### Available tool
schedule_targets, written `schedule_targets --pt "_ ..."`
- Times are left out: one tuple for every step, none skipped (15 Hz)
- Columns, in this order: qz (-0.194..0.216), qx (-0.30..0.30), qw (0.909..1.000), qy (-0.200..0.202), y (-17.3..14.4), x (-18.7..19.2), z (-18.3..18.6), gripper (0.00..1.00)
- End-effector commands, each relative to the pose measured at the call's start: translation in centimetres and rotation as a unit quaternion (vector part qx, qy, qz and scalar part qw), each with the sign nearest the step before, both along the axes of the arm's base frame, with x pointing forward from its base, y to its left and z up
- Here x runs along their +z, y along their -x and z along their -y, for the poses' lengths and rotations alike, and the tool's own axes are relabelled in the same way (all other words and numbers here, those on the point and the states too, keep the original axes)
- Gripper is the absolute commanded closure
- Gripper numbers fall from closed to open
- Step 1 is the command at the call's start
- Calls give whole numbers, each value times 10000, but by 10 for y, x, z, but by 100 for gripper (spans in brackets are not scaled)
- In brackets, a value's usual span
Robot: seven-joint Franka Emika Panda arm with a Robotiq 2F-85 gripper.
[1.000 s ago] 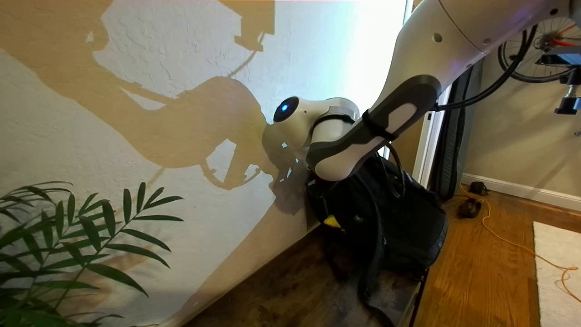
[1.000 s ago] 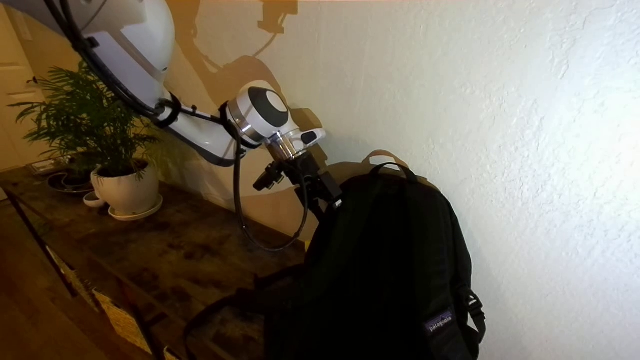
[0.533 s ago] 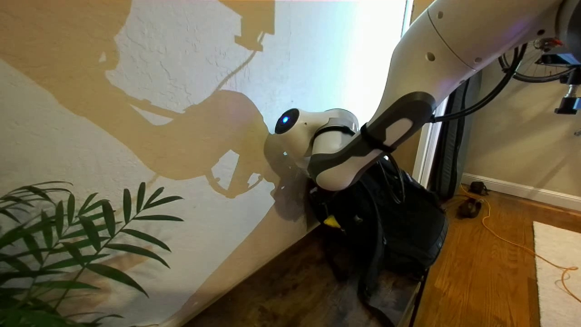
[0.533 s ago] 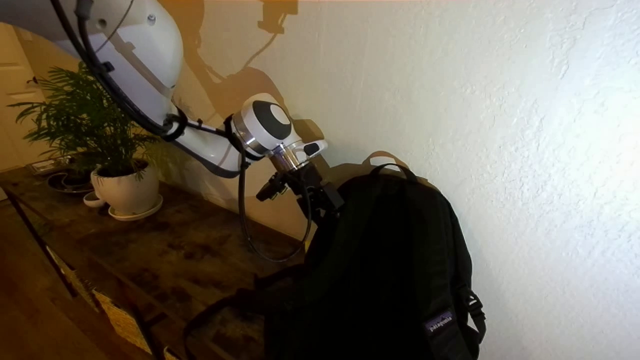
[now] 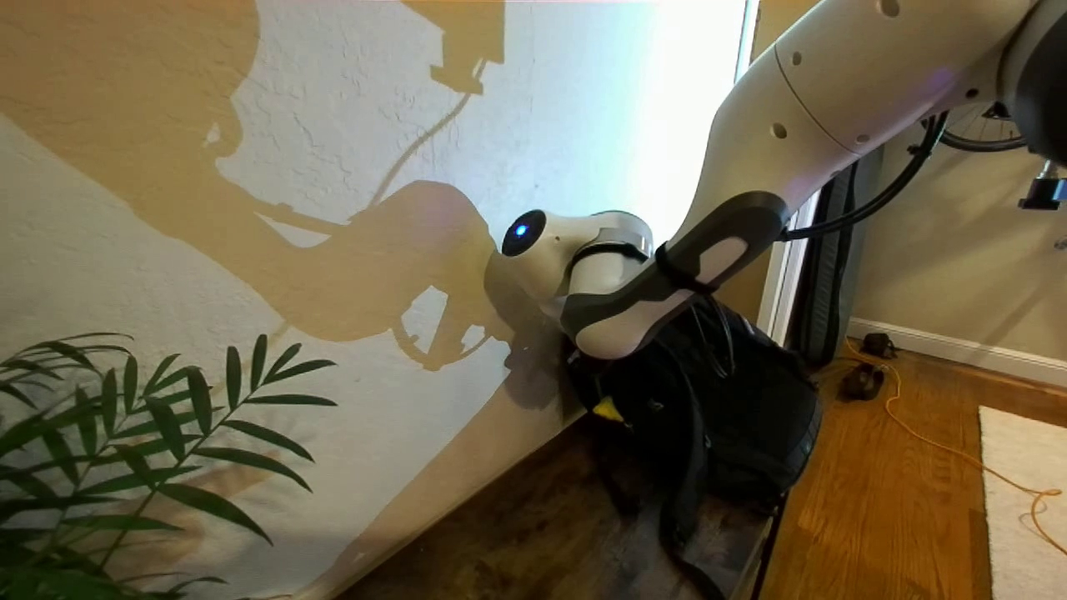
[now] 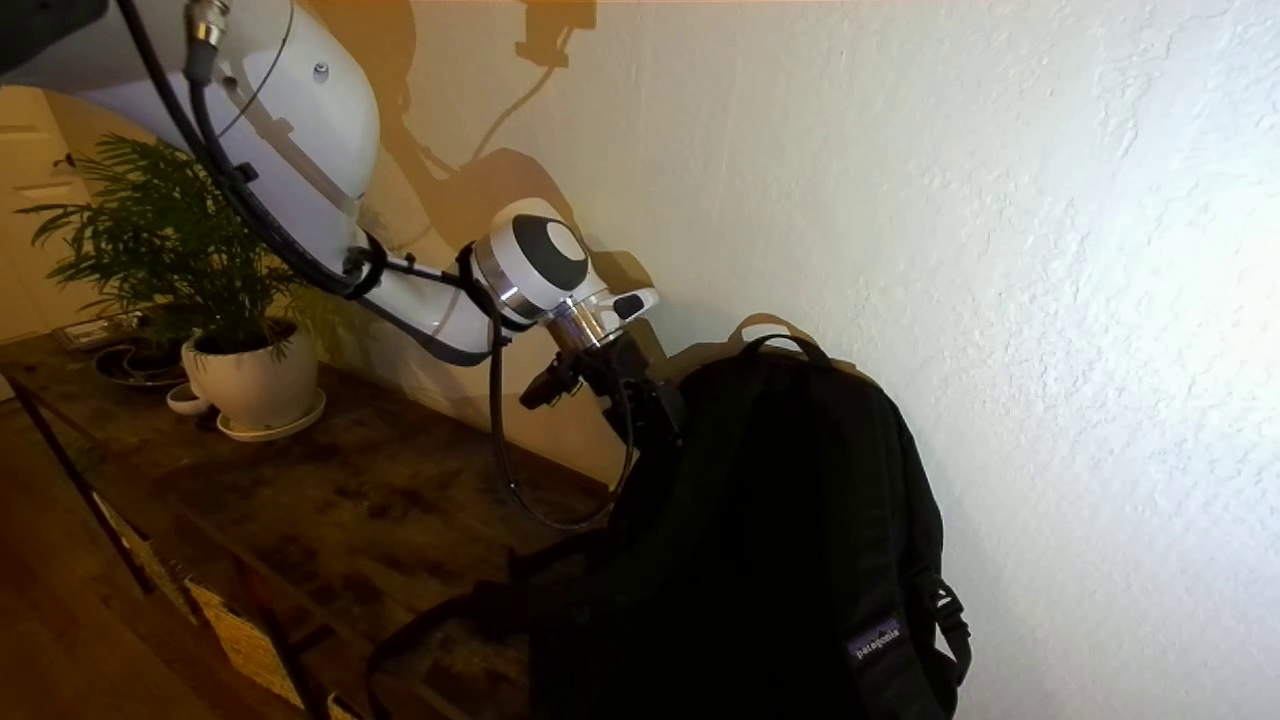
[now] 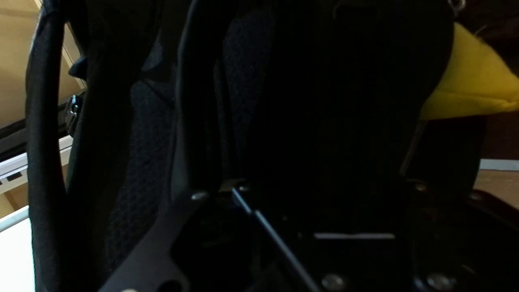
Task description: Put the yellow object into the bag.
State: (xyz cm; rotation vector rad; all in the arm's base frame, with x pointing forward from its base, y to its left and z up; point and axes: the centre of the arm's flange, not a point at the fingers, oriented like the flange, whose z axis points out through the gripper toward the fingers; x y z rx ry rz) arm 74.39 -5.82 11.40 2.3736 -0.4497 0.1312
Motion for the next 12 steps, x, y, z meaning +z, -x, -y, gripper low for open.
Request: schedule_targets --pt "-29 62 9999 -153 -5 0 3 66" --pt "-24 60 9998 -184 -3 2 1 73" --pt "-23 66 9998 -209 0 4 -2 78" --pt "-23 69 9997 -236 3 6 -4 85" --pt "-12 70 9996 -258 6 9 -6 91" --pt "0 79 9996 -289 10 13 -8 94" --pt "18 84 9995 -299 13 19 -9 94" --pt "30 83 9995 -305 16 25 -11 91" --pt "48 103 9993 -363 18 31 -12 91" --pt "74 104 9992 -379 19 35 -12 93" --pt "94 100 9989 -446 20 43 -13 92" --pt "116 102 9985 -524 22 50 -15 92"
